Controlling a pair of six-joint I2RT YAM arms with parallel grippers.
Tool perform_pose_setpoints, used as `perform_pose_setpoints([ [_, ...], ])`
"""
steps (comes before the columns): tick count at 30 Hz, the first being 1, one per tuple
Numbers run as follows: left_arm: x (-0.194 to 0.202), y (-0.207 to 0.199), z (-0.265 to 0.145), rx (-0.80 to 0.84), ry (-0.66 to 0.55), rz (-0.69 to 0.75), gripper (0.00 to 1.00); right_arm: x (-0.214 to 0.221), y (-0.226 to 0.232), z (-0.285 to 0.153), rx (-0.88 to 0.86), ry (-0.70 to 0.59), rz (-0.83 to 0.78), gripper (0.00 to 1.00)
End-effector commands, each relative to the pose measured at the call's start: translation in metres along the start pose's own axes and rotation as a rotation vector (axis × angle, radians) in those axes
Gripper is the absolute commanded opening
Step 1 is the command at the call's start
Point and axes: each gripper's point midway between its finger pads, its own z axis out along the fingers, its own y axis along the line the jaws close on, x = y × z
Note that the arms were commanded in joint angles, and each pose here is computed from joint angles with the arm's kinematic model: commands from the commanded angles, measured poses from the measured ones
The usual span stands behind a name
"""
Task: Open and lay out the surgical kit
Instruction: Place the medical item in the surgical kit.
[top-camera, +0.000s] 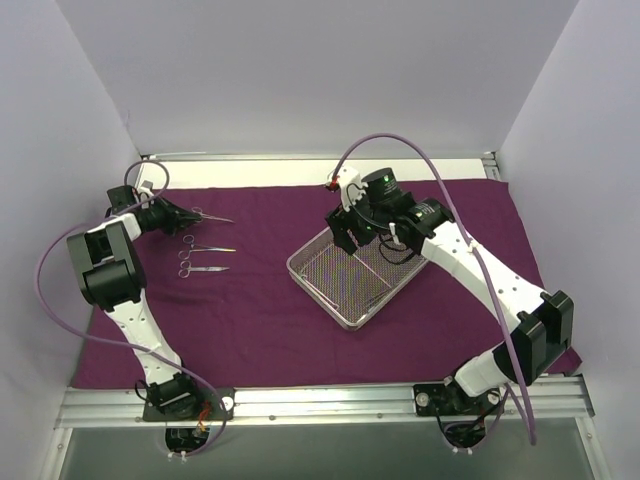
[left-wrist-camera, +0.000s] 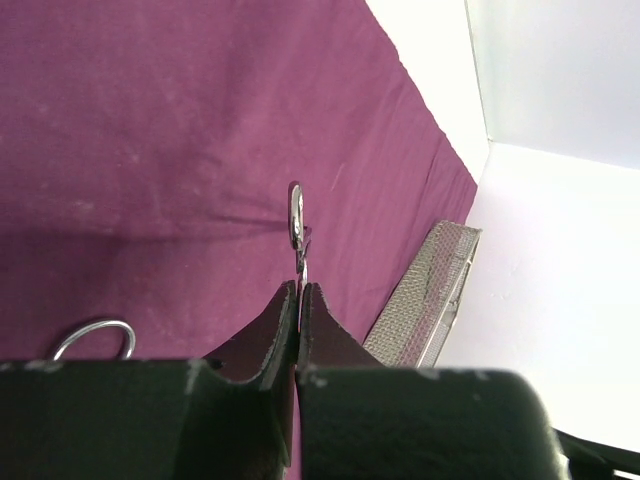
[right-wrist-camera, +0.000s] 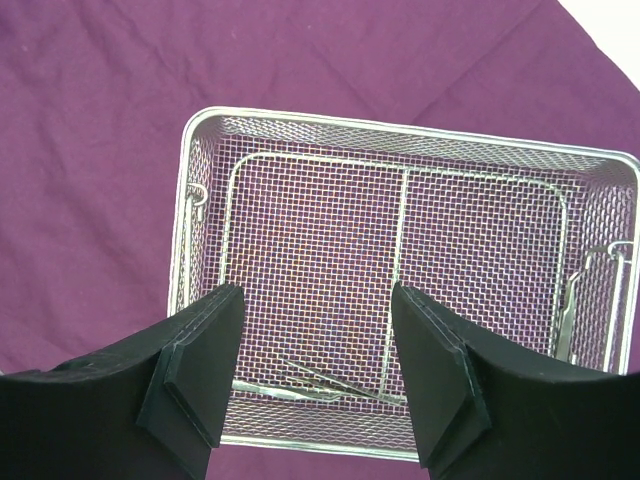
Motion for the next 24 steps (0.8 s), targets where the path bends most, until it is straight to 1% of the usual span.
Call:
perform_pose_setpoints([
  [1,-0.001,0.005,-0.002,-0.024,0.028,0.003,0.02,-0.008,0.000,0.003,-0.020,-0.023,-0.016,0.60],
  [5,0.007,0.020,0.001,-0.066,0.075,-0.024,0.02,-0.008,0.000,0.005,-0.024,-0.022,-0.019,0.60],
  [8,0.009,0.030,0.001,-0.104,0.093,-0.033,0.06,-0.008,0.000,0.006,-0.024,-0.022,-0.018,0.60],
  [14,0.013,0.052,0.000,-0.200,0.130,-0.049,0.08,-0.005,0.000,0.006,-0.023,-0.016,-0.017,0.60],
  [19,0.003,0.062,-0.001,-0.220,0.130,-0.033,0.11,-0.005,-0.001,0.006,-0.020,-0.017,-0.016,0.60],
  [24,-0.001,0.068,0.002,-0.238,0.142,-0.019,0.11,-0.005,0.000,0.006,-0.023,-0.014,-0.008,0.60],
])
